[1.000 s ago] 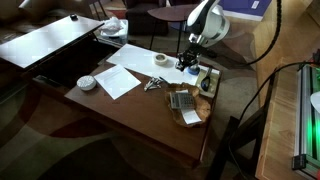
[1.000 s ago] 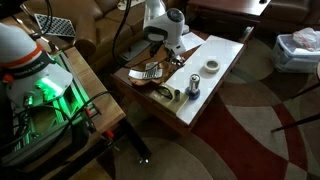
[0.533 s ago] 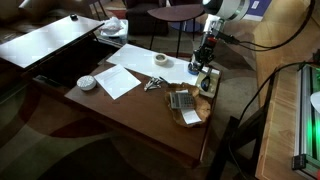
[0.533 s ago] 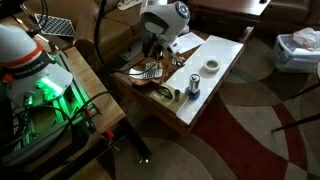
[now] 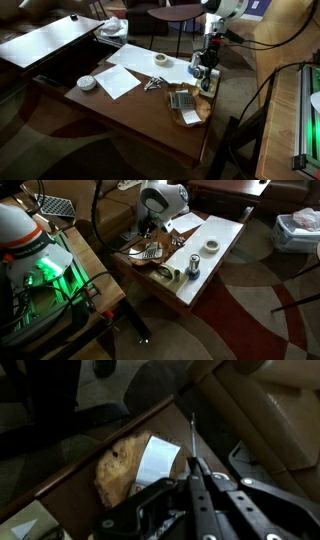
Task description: Pick up the silver measuring spoon and place it on the table in front of the calculator
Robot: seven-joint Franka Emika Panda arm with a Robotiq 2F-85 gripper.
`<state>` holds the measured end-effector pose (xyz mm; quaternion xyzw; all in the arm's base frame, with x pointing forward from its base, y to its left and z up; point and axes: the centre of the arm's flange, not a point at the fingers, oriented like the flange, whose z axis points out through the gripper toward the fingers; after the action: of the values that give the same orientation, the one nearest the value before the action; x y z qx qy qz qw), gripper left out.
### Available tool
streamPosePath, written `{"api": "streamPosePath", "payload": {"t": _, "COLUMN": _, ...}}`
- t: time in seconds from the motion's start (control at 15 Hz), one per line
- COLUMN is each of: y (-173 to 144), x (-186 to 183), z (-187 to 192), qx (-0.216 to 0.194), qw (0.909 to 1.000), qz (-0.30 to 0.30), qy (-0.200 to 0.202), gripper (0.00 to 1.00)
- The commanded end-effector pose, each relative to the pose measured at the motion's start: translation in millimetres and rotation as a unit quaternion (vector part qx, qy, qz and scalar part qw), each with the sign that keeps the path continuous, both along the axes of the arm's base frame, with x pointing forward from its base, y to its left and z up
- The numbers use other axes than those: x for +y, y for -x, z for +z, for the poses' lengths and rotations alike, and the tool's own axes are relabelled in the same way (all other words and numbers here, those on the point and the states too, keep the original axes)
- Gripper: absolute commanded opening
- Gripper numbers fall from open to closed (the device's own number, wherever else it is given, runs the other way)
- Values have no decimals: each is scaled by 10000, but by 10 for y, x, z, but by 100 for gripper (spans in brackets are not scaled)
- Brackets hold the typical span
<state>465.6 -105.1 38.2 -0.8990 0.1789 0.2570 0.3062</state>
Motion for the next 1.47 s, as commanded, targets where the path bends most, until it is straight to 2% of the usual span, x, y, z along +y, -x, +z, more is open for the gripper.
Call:
{"api": "streamPosePath", "payload": {"t": 0.0, "y": 58, "x": 172, "z": -188, "qx": 430, "qw": 9947, "qz": 650, "qy": -676, "gripper": 1}}
{"api": "streamPosePath", "payload": {"t": 0.13, "y": 133, "x": 342, "z": -281, "qx": 698, "qw": 9878, "qz": 964, "qy": -1000, "gripper": 1}}
{"api": "streamPosePath", "payload": {"t": 0.33, "y": 174, "x": 626, "z": -476, "qx": 471, "qw": 9917, "qz": 894, "qy": -790, "gripper": 1}}
{"api": "streamPosePath", "payload": {"t": 0.53, "y": 174, "x": 860, "z": -683, "qx": 59, "qw": 9949, "qz": 857, "qy": -523, "gripper": 1}}
{"api": "streamPosePath", "payload": {"t": 0.67, "y": 159, "x": 925, "z": -857, "qx": 65, "qw": 9931, "qz": 1111, "qy": -356, "gripper": 1}}
{"api": "streamPosePath", "payload": {"t": 0.8, "y": 158, "x": 973, "z": -999, "qx": 120, "qw": 9910, "qz": 1280, "qy": -378, "gripper": 1}}
{"api": "streamPosePath", "payload": {"t": 1.07, "y": 18, "x": 1076, "z": -1260, "qx": 8, "qw": 9907, "qz": 1325, "qy": -316, "gripper": 1}}
{"api": "streamPosePath", "payload": {"t": 1.4, "y": -154, "x": 1116, "z": -1562, "qx": -168, "qw": 9894, "qz": 1442, "qy": 30, "gripper": 1}}
